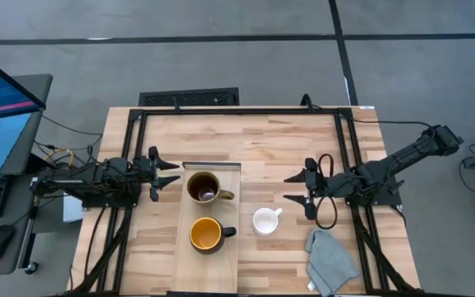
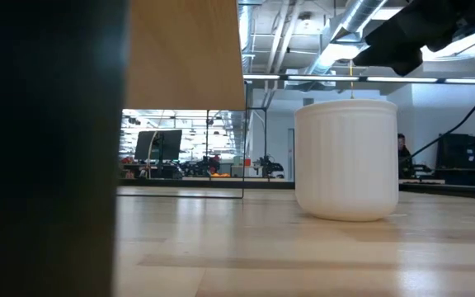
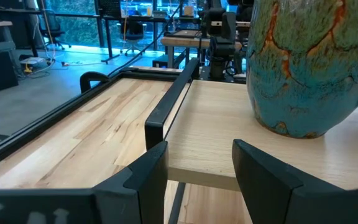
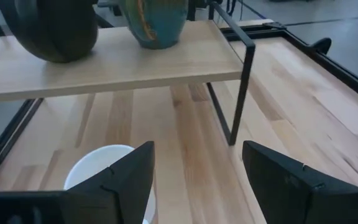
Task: Stack small to large cups/mugs on shelf
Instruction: Put the white mug on the shelf
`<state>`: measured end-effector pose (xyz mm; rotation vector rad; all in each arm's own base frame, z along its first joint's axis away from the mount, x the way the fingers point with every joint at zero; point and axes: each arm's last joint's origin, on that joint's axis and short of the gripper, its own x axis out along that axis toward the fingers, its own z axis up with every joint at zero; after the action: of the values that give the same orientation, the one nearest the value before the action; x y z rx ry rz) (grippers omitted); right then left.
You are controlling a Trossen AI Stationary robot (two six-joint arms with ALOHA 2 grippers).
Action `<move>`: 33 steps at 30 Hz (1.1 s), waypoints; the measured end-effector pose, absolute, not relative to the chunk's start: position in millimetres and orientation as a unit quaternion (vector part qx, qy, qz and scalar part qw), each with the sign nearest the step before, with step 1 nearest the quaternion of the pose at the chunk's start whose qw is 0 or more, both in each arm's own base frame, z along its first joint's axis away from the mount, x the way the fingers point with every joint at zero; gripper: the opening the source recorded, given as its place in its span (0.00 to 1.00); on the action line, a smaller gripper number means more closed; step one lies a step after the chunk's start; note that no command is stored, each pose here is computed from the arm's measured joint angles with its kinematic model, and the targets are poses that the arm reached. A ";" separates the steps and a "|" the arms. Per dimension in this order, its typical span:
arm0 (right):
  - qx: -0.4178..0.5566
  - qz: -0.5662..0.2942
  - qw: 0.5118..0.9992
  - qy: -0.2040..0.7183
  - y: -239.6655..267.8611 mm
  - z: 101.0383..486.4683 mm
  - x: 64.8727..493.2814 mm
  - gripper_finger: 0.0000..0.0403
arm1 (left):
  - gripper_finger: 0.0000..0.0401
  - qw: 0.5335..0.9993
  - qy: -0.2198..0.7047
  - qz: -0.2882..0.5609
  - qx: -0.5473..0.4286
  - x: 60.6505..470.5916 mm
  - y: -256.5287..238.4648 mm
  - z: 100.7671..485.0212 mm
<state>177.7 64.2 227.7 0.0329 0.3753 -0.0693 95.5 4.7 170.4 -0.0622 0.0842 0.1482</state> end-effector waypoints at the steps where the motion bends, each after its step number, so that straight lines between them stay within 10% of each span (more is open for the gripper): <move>1: 0.017 -0.035 0.982 0.187 64.1 227.7 177.7 0.67 | 0.42 0.996 0.042 0.074 -0.031 95.5 4.7 170.4; 33: -0.039 0.040 0.923 0.380 83.4 164.7 196.2 0.66 | 0.42 0.996 0.043 0.077 -0.018 95.5 4.9 170.5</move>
<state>196.2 83.4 164.7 -0.0795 0.7796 0.0830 95.5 4.9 170.5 -0.0362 0.0853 0.1547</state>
